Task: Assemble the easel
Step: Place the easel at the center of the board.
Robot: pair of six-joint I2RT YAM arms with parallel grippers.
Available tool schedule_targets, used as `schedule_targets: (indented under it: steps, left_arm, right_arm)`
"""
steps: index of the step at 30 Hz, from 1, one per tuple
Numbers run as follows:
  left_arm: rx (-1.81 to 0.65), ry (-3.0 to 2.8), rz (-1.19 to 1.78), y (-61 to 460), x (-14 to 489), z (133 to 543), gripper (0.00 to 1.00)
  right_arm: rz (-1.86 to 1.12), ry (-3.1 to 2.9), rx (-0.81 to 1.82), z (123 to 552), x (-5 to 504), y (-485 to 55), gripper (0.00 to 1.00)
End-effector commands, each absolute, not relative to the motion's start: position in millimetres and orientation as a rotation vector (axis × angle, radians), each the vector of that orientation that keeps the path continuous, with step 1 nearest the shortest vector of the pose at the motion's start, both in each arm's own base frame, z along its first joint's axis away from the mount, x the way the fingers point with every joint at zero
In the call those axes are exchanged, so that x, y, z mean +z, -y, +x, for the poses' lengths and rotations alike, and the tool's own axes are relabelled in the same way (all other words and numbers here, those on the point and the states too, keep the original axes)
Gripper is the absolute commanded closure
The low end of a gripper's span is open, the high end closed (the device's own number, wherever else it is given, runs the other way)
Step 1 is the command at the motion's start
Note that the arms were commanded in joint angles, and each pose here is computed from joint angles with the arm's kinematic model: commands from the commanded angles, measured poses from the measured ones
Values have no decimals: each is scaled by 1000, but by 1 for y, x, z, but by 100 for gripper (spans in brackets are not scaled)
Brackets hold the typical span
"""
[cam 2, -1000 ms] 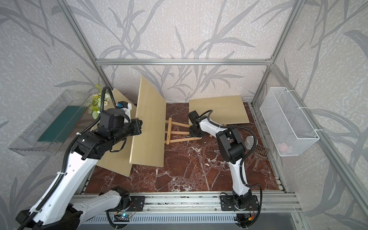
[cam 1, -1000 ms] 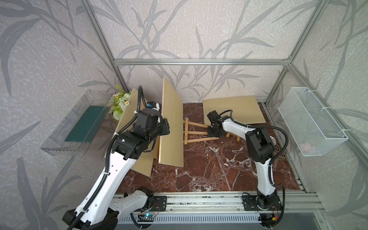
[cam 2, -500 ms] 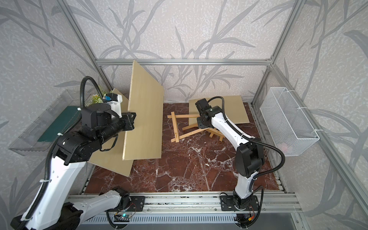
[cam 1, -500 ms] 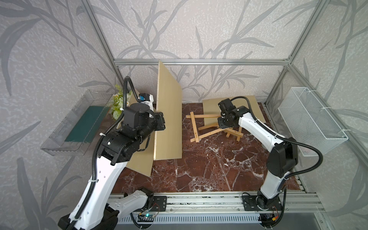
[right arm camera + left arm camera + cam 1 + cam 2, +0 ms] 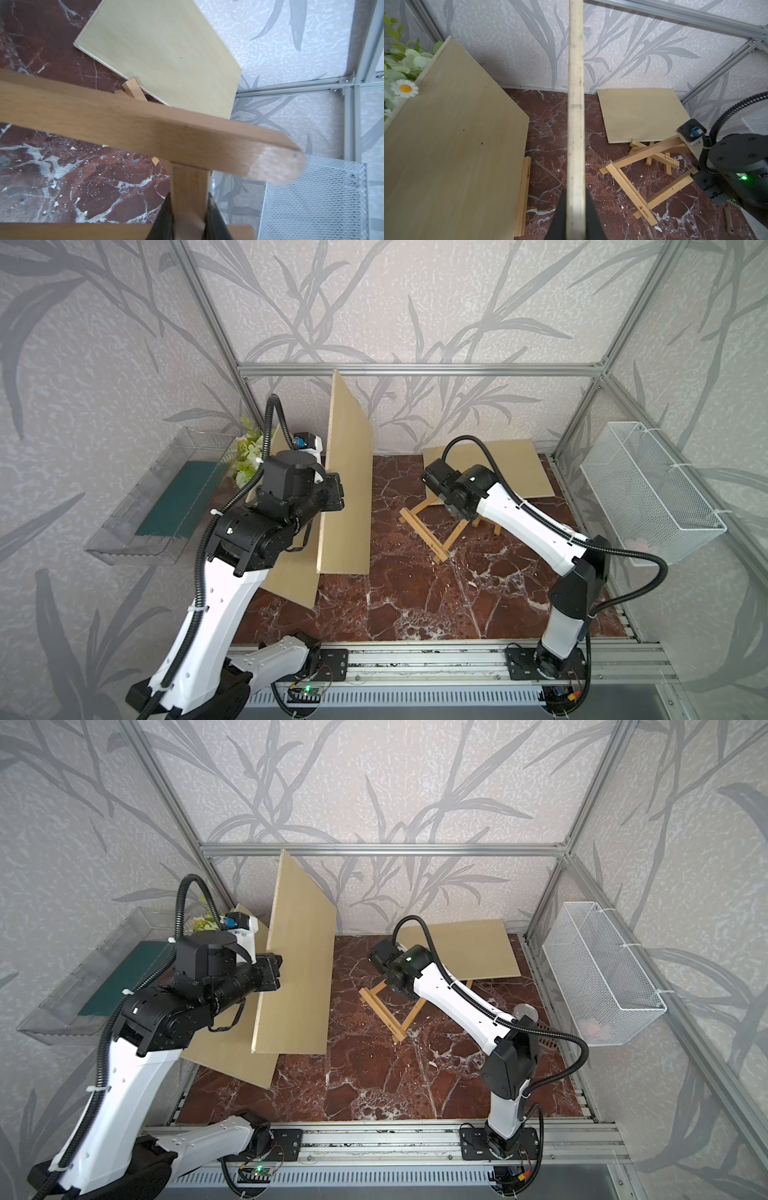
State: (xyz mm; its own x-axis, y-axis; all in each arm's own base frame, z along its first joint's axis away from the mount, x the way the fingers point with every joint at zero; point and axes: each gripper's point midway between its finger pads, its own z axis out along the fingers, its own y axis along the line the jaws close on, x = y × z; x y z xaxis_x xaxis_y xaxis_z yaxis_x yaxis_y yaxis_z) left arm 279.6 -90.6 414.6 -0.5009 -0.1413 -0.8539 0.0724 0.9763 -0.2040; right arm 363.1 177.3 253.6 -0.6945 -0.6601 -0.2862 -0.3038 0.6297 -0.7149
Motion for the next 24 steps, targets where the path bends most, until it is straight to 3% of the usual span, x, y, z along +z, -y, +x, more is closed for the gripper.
schedule_targets:
  steps: [1,12,24]
  left_arm:
    - [-369,-1787,-90,87,496,276,100]
    - [-362,-1812,-98,84,492,270,100]
    - [-360,-1900,-136,85,469,273,100]
  right_arm:
    - [-771,-2233,-1031,361,263,-179,94]
    - [-855,-2350,-1086,344,208,-220,96]
    - [-870,-2534,-835,347,149,-287,98]
